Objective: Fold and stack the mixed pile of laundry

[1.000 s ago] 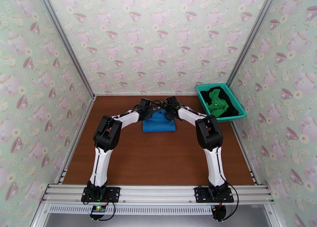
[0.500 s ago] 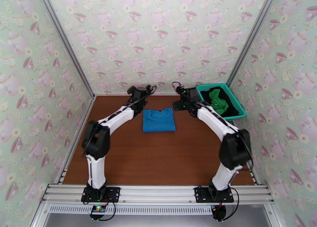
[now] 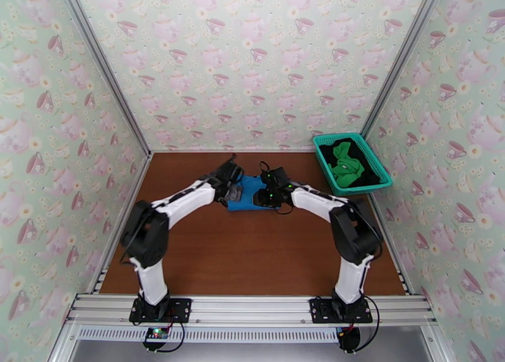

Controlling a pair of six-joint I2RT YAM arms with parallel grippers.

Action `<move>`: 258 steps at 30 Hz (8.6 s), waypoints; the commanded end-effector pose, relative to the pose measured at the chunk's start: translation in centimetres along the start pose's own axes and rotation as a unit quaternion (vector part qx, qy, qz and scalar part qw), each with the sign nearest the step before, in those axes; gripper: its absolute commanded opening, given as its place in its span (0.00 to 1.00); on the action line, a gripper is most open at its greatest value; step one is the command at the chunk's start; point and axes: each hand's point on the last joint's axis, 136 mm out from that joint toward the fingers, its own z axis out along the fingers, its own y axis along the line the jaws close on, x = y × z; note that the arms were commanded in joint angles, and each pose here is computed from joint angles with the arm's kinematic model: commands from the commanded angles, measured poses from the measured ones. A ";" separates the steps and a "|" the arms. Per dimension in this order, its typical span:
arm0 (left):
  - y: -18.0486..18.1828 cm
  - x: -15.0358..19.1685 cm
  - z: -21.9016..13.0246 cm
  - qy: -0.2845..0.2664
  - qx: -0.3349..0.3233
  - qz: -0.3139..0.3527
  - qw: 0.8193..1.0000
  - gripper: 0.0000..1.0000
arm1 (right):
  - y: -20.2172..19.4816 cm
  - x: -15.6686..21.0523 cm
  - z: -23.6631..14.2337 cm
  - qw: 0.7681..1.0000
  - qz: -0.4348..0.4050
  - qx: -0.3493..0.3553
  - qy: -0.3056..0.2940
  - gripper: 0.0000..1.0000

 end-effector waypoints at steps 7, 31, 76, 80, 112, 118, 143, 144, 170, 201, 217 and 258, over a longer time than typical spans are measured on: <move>-1.3 0.7 5.8 0.065 -0.017 -0.012 0.998 0.89 | -1.8 -2.8 4.6 0.998 0.062 0.008 -0.004 0.39; 6.2 -8.5 15.4 0.072 -0.019 -0.039 0.996 0.90 | -8.3 -14.1 9.4 0.994 0.106 0.011 -0.001 0.42; 0.0 -5.4 -16.9 -0.210 0.141 0.000 0.968 1.00 | -37.7 -17.5 -20.1 0.904 0.201 0.343 -0.159 0.81; -0.7 -4.6 -15.0 -0.190 0.137 0.014 0.972 0.99 | -39.3 -18.0 -18.2 0.902 0.214 0.344 -0.148 0.78; -3.9 -4.0 -13.5 -0.179 0.167 0.042 0.969 0.95 | -22.5 -27.2 -36.9 0.860 0.077 0.151 -0.482 0.00; -3.7 -3.4 -14.0 -0.182 0.175 0.035 0.967 0.95 | -15.0 -26.0 -44.5 0.816 0.002 0.103 -0.570 0.00; 10.6 2.8 -29.4 -0.242 0.035 -0.074 0.967 0.97 | 15.4 -7.6 -28.3 0.899 -0.139 -0.199 -0.366 0.00; 12.2 3.6 -30.2 -0.242 0.009 -0.092 0.966 0.97 | 16.6 -7.0 -26.9 0.900 -0.142 -0.211 -0.355 0.00; 20.7 7.1 -34.7 -0.237 -0.144 -0.147 0.949 0.97 | 27.6 -1.0 -8.7 0.907 -0.179 -0.293 -0.244 0.00; 17.4 8.4 -23.0 -0.093 -0.005 -0.258 0.962 0.95 | 10.2 9.9 -8.2 0.632 -0.770 -0.073 0.042 0.74; 18.7 9.5 -20.9 -0.079 0.003 -0.292 0.953 0.94 | 13.9 11.2 -1.6 0.564 -0.805 -0.155 0.098 0.71; 18.1 10.5 -19.5 -0.059 0.013 -0.293 0.954 0.91 | 14.3 8.0 -0.9 0.600 -0.787 -0.108 0.098 0.00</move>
